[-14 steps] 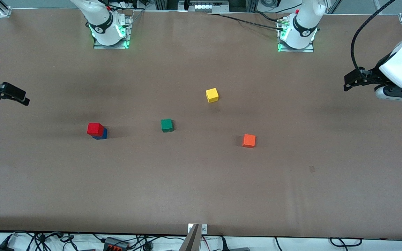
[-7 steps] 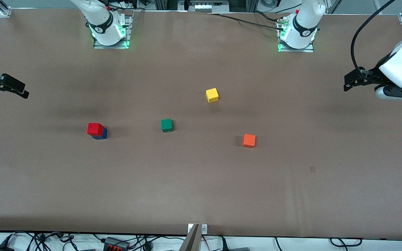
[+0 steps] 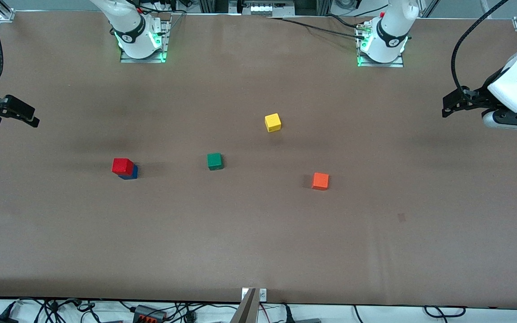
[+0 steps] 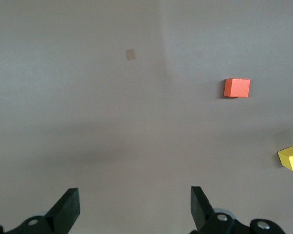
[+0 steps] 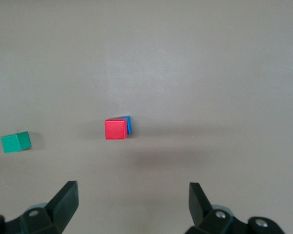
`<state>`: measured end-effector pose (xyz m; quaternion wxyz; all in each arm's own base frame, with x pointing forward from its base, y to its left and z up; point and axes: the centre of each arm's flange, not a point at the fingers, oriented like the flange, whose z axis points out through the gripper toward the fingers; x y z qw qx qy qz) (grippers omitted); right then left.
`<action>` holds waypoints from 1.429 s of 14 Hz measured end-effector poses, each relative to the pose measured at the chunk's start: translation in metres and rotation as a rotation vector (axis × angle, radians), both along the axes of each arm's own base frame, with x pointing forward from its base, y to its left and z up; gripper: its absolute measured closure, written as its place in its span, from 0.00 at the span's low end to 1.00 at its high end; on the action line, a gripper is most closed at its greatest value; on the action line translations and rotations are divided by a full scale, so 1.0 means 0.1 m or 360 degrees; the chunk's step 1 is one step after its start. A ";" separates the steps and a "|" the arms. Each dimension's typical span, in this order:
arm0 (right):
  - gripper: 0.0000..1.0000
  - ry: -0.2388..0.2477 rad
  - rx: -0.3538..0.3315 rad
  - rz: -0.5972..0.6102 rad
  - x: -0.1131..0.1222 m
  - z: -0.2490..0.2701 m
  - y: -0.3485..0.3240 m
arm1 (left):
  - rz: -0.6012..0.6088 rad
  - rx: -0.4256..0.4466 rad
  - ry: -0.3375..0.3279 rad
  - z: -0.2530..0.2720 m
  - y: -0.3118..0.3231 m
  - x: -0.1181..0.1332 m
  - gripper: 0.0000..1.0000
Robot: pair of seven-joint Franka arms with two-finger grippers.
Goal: Pass red block to right arm, stack on blue
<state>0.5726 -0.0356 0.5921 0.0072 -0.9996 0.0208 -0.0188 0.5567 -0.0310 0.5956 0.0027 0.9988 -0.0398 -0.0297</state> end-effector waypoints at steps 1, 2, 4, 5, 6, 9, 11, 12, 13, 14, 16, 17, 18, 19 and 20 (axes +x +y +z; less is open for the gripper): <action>0.00 0.0000 0.0000 0.0007 0.00 0.00 0.01 | 0.0000 0.0000 0.0000 0.00 0.00 0.00 0.00; 0.00 0.0000 0.0000 0.0019 0.00 0.00 0.05 | 0.0000 0.0000 0.0000 0.00 0.00 0.00 0.00; 0.00 0.0002 -0.0002 0.0041 0.01 -0.01 0.13 | 0.0000 0.0000 -0.0003 0.01 0.00 0.00 0.00; 0.00 0.0003 -0.0003 0.0044 0.01 -0.01 0.14 | 0.0000 0.0000 -0.0006 0.02 0.00 0.00 0.00; 0.00 0.0004 -0.0004 0.0043 0.01 -0.01 0.14 | 0.0000 0.0000 -0.0008 0.02 0.00 0.00 0.00; 0.00 0.0032 -0.0009 0.0033 -0.01 -0.03 0.09 | 0.0000 -0.0001 -0.0011 0.03 0.00 0.00 0.00; 0.00 0.0053 -0.0009 0.0024 -0.02 -0.04 0.06 | 0.0000 -0.0001 -0.0012 0.03 0.00 0.00 0.00; 0.00 0.0054 -0.0008 0.0022 -0.02 -0.05 0.06 | 0.0000 -0.0001 -0.0012 0.03 0.00 0.00 0.00; 0.00 0.0057 -0.0008 0.0023 -0.03 -0.06 0.06 | 0.0000 -0.0001 -0.0012 0.03 0.00 0.00 0.00; 0.00 0.0062 -0.0008 0.0025 -0.03 -0.07 0.06 | 0.0000 -0.0001 -0.0012 0.03 0.00 0.00 0.00; 0.00 0.0071 -0.0013 0.0034 -0.03 -0.09 0.09 | 0.0000 -0.0001 -0.0012 0.03 0.00 0.00 0.00; 0.00 0.0074 -0.0016 0.0037 -0.03 -0.10 0.10 | 0.0000 -0.0001 -0.0012 0.03 0.00 0.00 0.00; 0.00 0.0077 -0.0019 0.0042 -0.04 -0.09 0.10 | 0.0000 -0.0001 -0.0012 0.03 0.00 0.00 0.00; 0.00 0.0079 -0.0020 0.0054 -0.04 -0.09 0.09 | 0.0000 -0.0001 -0.0012 0.04 0.00 0.00 0.00; 0.00 0.0079 -0.0021 0.0062 -0.05 -0.08 0.08 | 0.0000 -0.0001 -0.0012 0.04 0.00 0.00 0.00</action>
